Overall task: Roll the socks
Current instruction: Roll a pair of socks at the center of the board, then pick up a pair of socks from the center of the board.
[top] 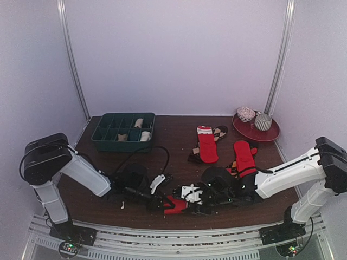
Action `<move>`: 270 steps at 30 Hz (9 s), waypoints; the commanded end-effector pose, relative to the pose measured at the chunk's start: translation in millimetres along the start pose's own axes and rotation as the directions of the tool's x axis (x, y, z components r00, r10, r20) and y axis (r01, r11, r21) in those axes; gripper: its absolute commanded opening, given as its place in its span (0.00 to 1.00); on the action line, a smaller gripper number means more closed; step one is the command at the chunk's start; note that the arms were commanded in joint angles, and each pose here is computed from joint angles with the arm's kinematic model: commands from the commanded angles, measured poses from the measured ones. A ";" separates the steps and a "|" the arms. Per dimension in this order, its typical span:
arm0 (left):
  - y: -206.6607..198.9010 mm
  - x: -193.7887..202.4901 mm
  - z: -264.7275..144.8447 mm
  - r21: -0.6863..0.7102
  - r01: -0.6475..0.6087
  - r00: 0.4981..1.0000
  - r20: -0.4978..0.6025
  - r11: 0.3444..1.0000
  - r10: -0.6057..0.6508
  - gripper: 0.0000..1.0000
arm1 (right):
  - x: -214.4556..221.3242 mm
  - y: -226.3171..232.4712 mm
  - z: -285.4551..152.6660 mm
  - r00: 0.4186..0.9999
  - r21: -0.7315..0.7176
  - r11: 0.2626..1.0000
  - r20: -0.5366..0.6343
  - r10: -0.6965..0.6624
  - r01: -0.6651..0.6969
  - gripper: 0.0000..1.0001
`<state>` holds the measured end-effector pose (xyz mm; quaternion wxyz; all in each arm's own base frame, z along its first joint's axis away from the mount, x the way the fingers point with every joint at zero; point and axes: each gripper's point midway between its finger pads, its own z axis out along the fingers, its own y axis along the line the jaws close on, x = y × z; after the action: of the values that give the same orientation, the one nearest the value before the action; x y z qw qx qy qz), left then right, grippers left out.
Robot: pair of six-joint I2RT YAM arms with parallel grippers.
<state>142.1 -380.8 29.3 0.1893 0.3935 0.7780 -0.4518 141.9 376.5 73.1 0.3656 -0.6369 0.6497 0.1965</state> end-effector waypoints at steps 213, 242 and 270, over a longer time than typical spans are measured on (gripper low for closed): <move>39.5 86.5 -9.6 -0.278 -0.216 0.970 -0.173 0.936 0.173 0.00 | 27.1 -27.2 30.7 0.980 -0.128 0.974 -0.098 0.174 -0.186 0.54; 33.4 4.1 -67.5 -0.512 -0.277 0.933 0.057 0.813 0.354 0.45 | 91.3 10.4 42.7 0.687 -0.174 0.696 -0.439 0.578 -0.697 0.14; -27.0 -16.5 -35.9 -0.318 -0.832 0.516 -0.145 0.454 0.844 0.79 | 117.7 17.1 42.9 0.524 -0.079 0.636 -0.648 0.553 -0.768 0.12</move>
<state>129.3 -349.8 78.9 0.4645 0.6488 0.5731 -0.1871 175.8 393.8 26.9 0.0501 -0.4403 0.8217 0.3583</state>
